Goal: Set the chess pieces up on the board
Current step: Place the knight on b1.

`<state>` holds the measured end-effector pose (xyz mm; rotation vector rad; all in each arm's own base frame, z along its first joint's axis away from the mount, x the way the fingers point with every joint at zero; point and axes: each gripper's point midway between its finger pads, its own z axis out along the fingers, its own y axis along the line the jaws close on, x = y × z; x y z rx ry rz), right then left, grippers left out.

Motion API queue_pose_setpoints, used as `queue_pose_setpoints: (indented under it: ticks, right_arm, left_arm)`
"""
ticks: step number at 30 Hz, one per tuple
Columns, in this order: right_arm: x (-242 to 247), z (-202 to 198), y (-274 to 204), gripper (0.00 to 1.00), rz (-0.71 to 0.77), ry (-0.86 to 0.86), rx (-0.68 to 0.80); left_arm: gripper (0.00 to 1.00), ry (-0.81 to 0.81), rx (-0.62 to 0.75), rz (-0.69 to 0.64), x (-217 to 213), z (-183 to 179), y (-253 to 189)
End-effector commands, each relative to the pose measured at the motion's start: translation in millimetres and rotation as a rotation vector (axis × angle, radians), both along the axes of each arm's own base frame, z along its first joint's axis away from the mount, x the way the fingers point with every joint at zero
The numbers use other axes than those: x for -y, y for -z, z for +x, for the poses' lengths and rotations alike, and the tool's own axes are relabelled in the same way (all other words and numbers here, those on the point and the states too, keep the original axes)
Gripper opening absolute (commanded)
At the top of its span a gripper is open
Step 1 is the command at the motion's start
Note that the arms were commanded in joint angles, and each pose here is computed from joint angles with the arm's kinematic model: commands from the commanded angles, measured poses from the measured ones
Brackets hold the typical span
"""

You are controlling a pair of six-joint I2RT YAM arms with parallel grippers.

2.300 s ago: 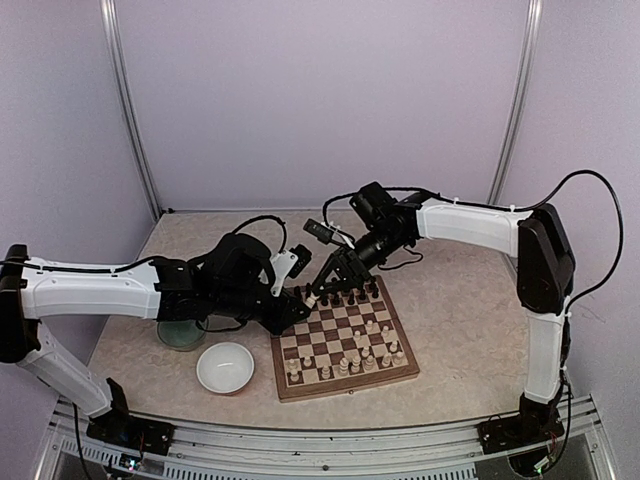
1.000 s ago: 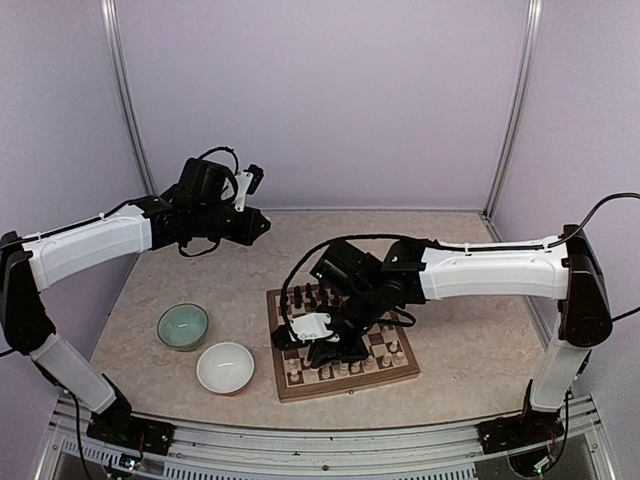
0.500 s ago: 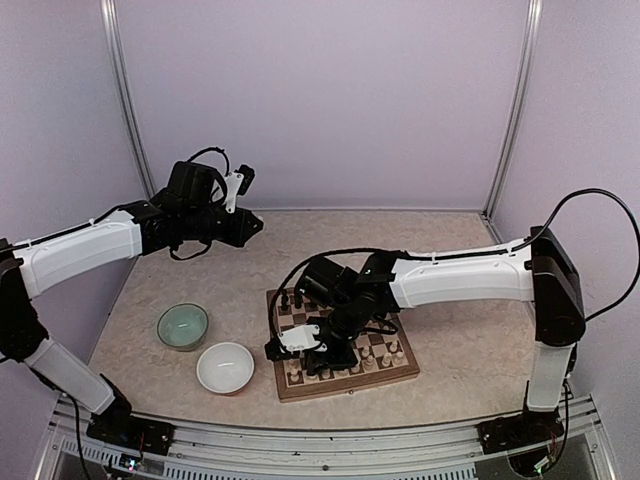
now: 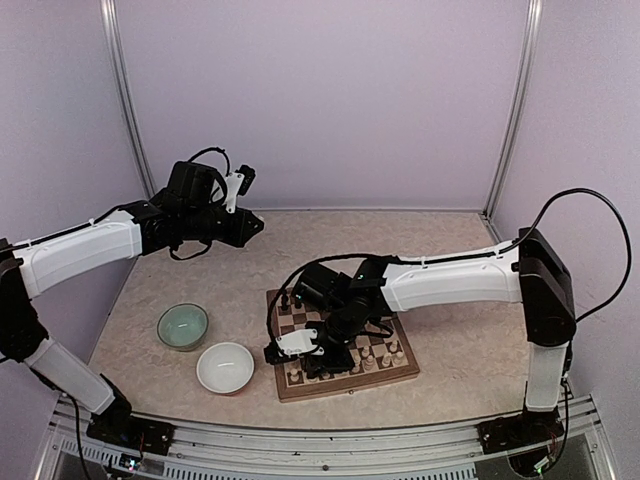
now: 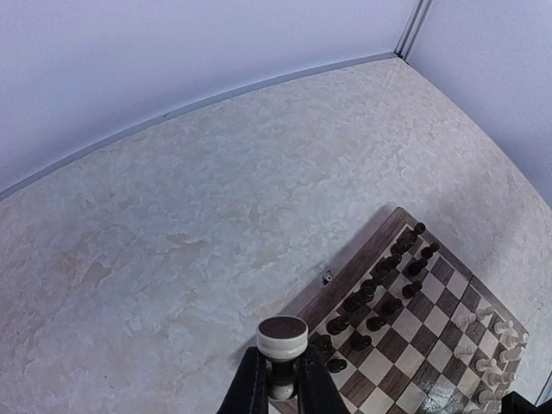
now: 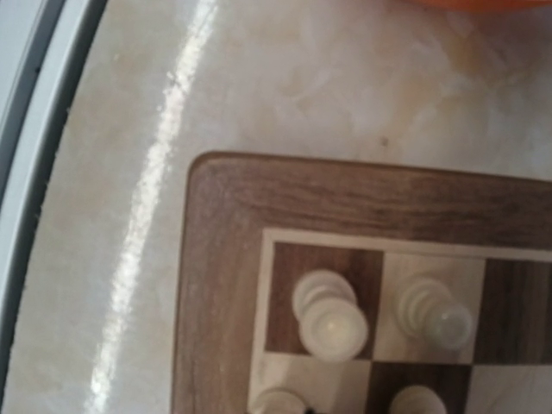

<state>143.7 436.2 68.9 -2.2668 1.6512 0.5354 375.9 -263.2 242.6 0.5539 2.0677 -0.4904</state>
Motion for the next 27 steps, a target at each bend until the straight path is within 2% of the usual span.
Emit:
queue_pose_setpoints:
  ticks: [1,20,23,27]
  right_arm:
    - [-8.0,0.0,-1.0,0.03,0.009,0.005,0.012]
    - [-15.1,1.2,1.1,0.09,0.016,0.016,-0.003]
    - [-14.2,0.9,1.4,0.13,0.012,0.016,-0.005]
    - [-12.7,0.2,-4.1,0.23,0.018,0.013,0.000]
  left_arm:
    - [0.07,0.016,0.026,-0.012,1.8,0.0,-10.1]
    - [0.07,0.030,0.013,-0.009,4.1,-1.2,-6.4]
    - [0.07,0.032,0.014,-0.010,4.3,-1.3,-7.3]
    - [0.07,0.037,0.010,-0.009,5.1,-1.7,-5.8]
